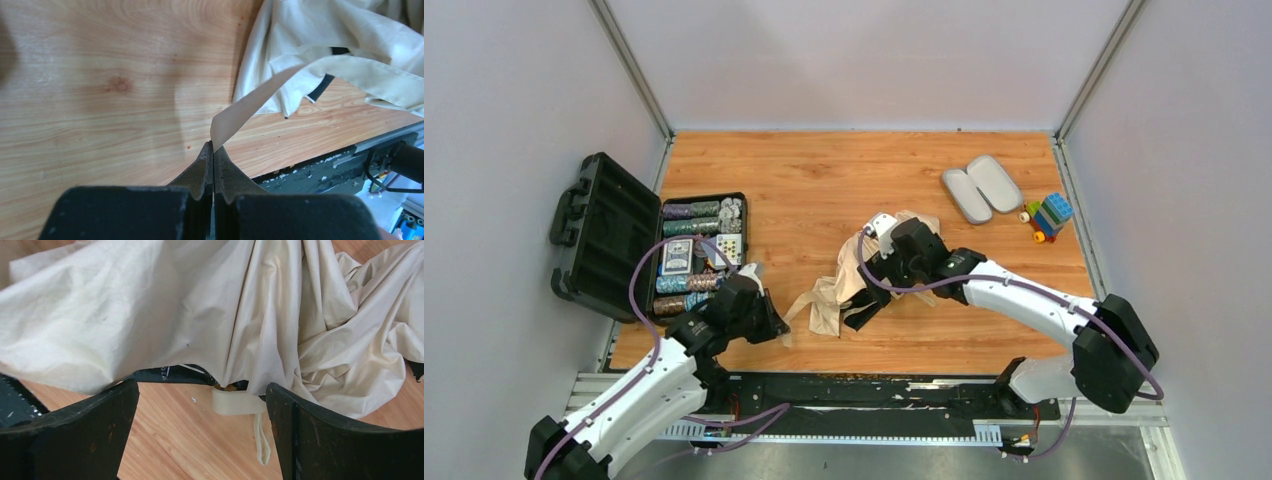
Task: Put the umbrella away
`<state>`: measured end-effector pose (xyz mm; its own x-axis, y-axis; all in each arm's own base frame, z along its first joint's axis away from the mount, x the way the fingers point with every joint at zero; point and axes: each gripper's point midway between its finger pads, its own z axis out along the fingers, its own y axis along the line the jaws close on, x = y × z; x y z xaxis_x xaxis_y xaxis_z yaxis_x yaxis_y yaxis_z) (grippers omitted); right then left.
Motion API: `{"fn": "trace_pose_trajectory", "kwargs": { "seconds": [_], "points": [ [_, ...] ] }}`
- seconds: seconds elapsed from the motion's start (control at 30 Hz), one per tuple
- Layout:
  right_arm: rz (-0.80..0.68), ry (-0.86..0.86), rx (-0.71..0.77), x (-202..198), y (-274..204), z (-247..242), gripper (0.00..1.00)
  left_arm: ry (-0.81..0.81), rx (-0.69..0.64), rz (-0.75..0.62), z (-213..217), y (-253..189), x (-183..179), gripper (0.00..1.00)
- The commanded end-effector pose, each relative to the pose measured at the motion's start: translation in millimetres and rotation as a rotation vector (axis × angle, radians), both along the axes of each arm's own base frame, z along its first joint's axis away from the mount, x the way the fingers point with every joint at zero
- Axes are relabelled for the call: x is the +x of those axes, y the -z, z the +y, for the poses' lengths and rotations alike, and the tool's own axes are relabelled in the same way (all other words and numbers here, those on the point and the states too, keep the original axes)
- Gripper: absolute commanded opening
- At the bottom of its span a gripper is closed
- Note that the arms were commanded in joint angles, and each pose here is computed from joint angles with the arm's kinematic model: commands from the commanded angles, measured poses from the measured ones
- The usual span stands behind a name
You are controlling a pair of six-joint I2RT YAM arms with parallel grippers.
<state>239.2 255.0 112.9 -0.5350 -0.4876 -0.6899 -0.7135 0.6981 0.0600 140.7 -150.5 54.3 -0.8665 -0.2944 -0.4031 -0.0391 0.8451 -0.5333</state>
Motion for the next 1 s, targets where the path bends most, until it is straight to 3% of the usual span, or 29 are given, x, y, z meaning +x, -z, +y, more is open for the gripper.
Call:
{"fn": "trace_pose_trajectory", "kwargs": {
  "seconds": [0.0,0.1,0.4,0.47,0.57,0.77,0.83,0.97],
  "points": [
    [-0.150,0.019,0.000,29,2,7,1.00,-0.065,0.054,-0.007,12,-18,5,0.00],
    [-0.125,-0.026,-0.029,30,30,14,1.00,-0.104,0.118,-0.004,26,-24,5,0.00],
    [0.023,-0.020,-0.113,16,112,13,0.97,-0.124,0.079,0.027,18,-12,6,0.00],
    [0.049,-0.031,-0.105,12,120,14,0.87,-0.127,0.080,0.014,17,-17,10,0.00],
    [0.121,-0.083,-0.008,0,112,29,0.60,-0.120,0.080,-0.017,16,-32,16,0.00],
    [0.318,-0.331,0.312,-40,28,64,0.09,-0.011,0.053,-0.019,6,-69,7,0.00],
    [0.407,-0.413,0.437,-56,-2,66,0.01,0.027,0.025,-0.028,2,-83,1,0.00],
    [0.626,-0.389,0.596,-63,-15,61,0.02,0.077,-0.105,-0.028,-15,-99,-10,0.00]
  ]
}}
